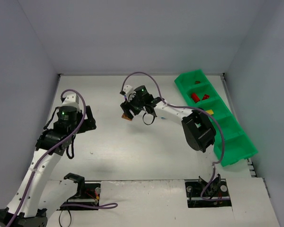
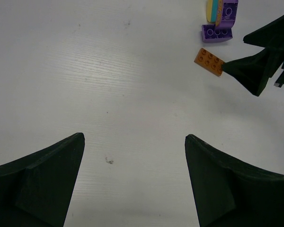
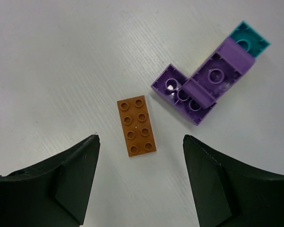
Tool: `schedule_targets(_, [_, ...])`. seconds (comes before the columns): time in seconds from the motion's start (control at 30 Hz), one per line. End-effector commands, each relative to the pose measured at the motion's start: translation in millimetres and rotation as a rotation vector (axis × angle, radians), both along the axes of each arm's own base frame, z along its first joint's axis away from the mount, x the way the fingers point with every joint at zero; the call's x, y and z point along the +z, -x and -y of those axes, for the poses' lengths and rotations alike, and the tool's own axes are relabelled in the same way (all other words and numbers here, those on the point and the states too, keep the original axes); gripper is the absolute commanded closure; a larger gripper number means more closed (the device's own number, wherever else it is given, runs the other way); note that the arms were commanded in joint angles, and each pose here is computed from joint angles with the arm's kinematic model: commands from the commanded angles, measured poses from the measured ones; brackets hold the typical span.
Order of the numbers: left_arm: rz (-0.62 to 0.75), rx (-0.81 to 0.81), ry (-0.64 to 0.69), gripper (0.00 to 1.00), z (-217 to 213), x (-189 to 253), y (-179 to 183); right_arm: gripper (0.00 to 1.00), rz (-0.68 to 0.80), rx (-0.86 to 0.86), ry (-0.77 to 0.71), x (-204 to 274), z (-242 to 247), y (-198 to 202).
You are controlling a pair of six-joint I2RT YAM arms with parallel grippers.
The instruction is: Sort the legos into containers by color
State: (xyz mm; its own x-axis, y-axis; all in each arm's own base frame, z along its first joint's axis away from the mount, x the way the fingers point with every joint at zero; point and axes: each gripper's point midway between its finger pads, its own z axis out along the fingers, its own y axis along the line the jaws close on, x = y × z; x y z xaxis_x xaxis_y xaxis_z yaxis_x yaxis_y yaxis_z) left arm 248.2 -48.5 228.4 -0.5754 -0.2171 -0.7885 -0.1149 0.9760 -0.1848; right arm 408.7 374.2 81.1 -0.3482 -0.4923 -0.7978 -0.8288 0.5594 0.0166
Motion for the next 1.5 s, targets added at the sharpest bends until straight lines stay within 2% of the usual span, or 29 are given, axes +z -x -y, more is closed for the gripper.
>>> schedule_targets(0.0, [0.031, -0.018, -0.006, 0.2, 1, 10, 0, 0.32, 0.044, 0.043, 0.009, 3, -15, -5])
schedule_targets(0.23, [0.025, -0.019, -0.014, 0.2, -1, 10, 3, 0.34, 0.021, 0.051, 0.087, -33, -22, 0])
schedule_targets(0.37, [0.022, -0.022, -0.013, 0.2, 0, 10, 1, 0.46, 0.031, 0.045, 0.126, -43, -24, 5])
schedule_targets(0.4, [0.023, -0.022, -0.013, 0.2, 0, 10, 1, 0.58, 0.026, 0.039, 0.13, -45, -22, 6])
schedule_targets(0.47, [0.02, -0.021, -0.013, 0.2, 0, 10, 0, 0.76, 0.037, 0.012, 0.137, -41, -18, 3])
schedule_targets(0.5, [0.02, -0.023, -0.012, 0.2, 1, 10, 0, 0.92, 0.042, 0.003, 0.133, -39, -17, 2])
schedule_targets(0.53, [0.021, -0.023, -0.011, 0.2, 1, 10, 0, 0.99, 0.051, -0.016, 0.122, -31, -14, 0])
schedule_targets(0.67, [0.02, -0.025, -0.013, 0.2, 1, 8, 0, 1.0, 0.071, -0.152, 0.058, -1, 14, -19])
schedule_targets(0.7, [0.02, -0.027, -0.013, 0.2, 2, 8, -1, 1.0, 0.084, -0.206, 0.027, 9, 29, -34])
schedule_targets(0.8, [0.02, -0.026, -0.012, 0.2, 2, 8, -2, 1.0, 0.129, -0.372, -0.078, 56, 66, -61])
schedule_targets(0.87, [0.018, -0.027, -0.01, 0.2, 3, 7, -4, 1.0, 0.163, -0.523, -0.153, 92, 107, -87])
schedule_targets(0.9, [0.016, -0.027, -0.011, 0.2, 3, 6, -5, 1.0, 0.206, -0.719, -0.174, 115, 158, -112])
schedule_targets(1.0, [0.011, -0.026, -0.015, 0.2, 3, 3, -6, 1.0, 0.213, -0.948, -0.254, 139, 211, -137])
schedule_targets(1.03, [0.011, -0.025, -0.013, 0.2, 4, 3, -8, 1.0, 0.213, -1.032, -0.271, 141, 241, -147])
schedule_targets(1.17, [0.007, -0.021, -0.014, 0.2, 4, 2, -12, 1.0, 0.207, -1.219, -0.318, 139, 298, -168])
schedule_targets(1.3, [0.004, -0.02, -0.016, 0.2, 5, 0, -16, 1.0, 0.197, -1.313, -0.322, 120, 329, -189])
schedule_targets(1.47, [0.006, -0.031, -0.014, 0.2, 9, -1, -24, 0.96, 0.212, -1.346, -0.339, 116, 348, -214])
